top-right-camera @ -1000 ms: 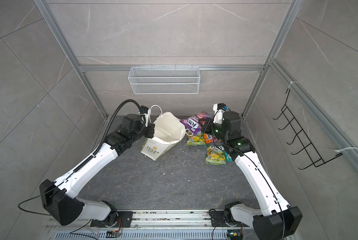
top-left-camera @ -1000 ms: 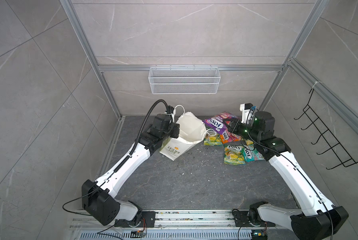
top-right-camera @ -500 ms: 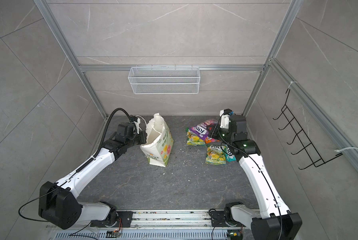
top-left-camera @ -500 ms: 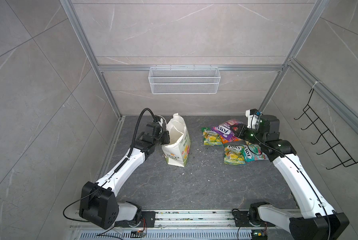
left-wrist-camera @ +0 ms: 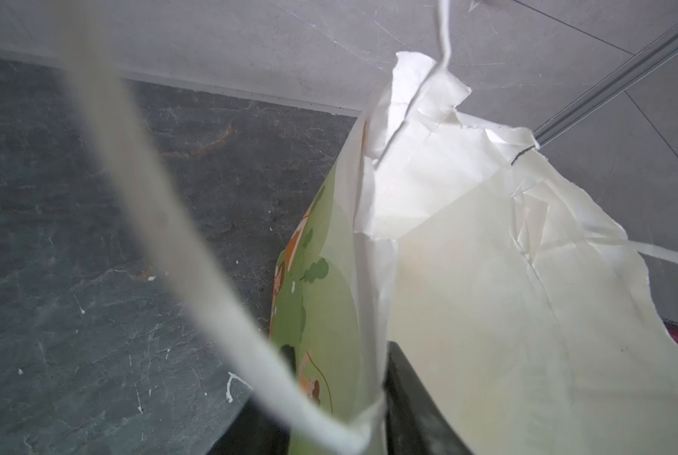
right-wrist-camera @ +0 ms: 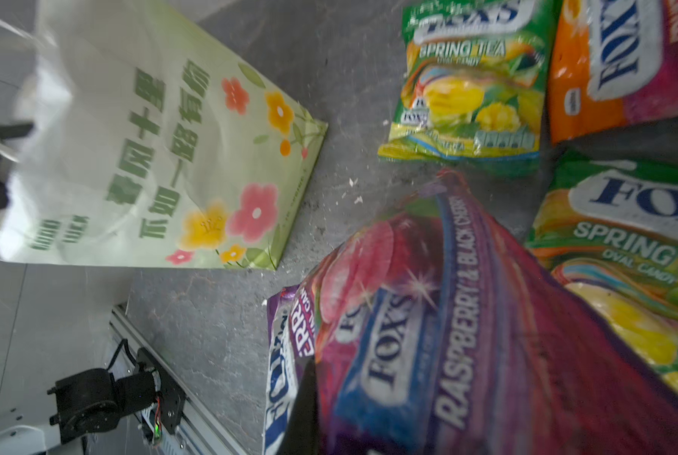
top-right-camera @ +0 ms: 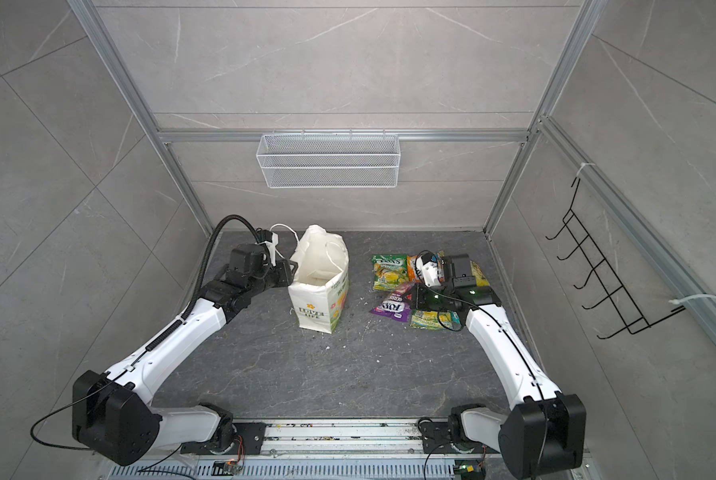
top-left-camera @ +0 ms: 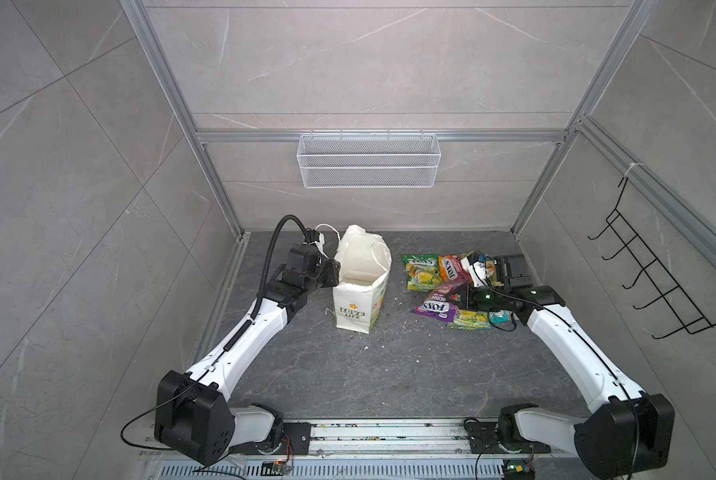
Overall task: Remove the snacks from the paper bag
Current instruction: 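Lift the Berries bag with the right gripper while the left stands the paper bag up, then lower the purple Berries bag beside the candy pile and open the right gripper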
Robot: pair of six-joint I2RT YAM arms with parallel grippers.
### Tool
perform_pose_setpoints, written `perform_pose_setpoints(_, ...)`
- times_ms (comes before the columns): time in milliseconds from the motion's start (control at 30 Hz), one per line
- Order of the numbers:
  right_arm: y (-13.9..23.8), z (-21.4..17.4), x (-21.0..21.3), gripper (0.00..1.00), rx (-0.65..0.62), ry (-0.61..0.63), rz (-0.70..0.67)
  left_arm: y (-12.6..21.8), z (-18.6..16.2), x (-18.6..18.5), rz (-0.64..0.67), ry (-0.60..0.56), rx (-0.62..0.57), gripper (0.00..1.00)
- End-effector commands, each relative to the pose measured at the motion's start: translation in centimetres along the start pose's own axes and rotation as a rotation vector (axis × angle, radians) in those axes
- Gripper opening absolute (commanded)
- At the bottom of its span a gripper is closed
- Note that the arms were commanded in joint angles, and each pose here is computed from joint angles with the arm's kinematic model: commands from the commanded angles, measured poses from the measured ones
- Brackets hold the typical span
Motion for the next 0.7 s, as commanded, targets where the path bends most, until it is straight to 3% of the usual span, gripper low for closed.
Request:
perform_pose_setpoints(0, -1.4, -0.7, -0.6, 0.0, 0.053, 0.058, 0.022, 2.3, 2.4, -1.2, -0.043, -0.022, -0.086, 0.48)
perform_pose_setpoints(67, -2.4, -0.8, -1.1, 0.0, 0.06, 0.062, 0.014, 2.9, 2.7, -1.3, -0.047, -0.027, -0.102, 0.52)
perform_pose_setpoints(300, -5.9, -0.8, -1.3, 0.0, 0.14, 0.155, 0.004, 5.9, 3.8, -1.7, -0.057, -0.066, -0.183, 0.53)
perform_pose_setpoints(500, -8.8, -0.7, -0.3, 0.0, 0.219, 0.28, 0.032, 8.8, 3.1, -0.8, -0.053, -0.109, -0.333, 0.61)
perform_pose_setpoints(667, -9.6, -0.4, -0.5, 0.02, 0.22, 0.325, 0.034, 9.9, 2.1, 2.0, 0.088, -0.092, -0.397, 0.71)
Point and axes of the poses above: each gripper's point midway between its finger pads, its own y axis back along the fingers, its own x axis along the line the jaws close on, z = x × y, the point moved 8 cm from there along y, back along the fingers, and after that the axes turned 2 degrees about y, right-handed, at the moved point
